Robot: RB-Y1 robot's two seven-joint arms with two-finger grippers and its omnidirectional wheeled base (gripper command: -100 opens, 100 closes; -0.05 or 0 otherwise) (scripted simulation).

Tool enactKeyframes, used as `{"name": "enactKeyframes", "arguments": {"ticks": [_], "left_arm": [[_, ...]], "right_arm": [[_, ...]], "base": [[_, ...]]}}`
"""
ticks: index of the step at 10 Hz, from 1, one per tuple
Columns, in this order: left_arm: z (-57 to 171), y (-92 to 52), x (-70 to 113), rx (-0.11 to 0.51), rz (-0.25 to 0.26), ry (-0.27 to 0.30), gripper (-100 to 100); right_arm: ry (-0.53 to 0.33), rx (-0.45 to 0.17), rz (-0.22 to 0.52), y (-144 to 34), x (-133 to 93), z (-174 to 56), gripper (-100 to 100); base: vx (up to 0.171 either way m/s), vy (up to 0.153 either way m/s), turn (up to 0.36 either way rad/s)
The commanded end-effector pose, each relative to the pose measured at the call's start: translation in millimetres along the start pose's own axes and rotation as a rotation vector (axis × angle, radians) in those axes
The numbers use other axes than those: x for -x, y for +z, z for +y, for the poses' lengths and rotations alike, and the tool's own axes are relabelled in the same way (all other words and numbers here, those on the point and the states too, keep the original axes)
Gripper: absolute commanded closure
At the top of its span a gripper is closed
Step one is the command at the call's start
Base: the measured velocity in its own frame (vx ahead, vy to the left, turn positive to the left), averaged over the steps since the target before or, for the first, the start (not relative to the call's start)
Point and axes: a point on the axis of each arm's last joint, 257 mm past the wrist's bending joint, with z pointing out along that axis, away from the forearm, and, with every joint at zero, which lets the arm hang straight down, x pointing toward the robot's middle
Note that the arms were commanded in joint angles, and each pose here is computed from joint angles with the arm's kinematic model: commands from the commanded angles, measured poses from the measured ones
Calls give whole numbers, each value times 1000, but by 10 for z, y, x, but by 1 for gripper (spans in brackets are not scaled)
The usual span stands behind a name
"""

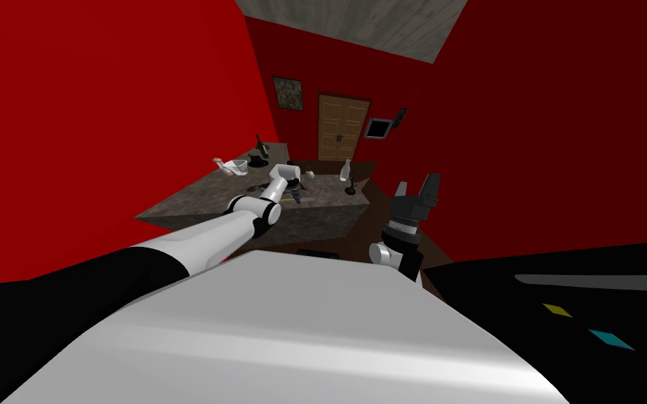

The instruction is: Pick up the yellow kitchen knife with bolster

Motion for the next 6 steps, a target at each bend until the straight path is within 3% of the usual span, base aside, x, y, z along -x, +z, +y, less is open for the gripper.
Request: {"name": "enactKeyframes", "arguments": {"ticks": [1,6], "left_arm": [[109,72,-3,42,1,-4,-100],[512,272,-85,187,7,-11,-100]], "right_arm": [[0,0,0,0,0,0,0],[0,0,0,0,0,0,0]], "base": [[70,52,-20],[99,86,-33]]}}
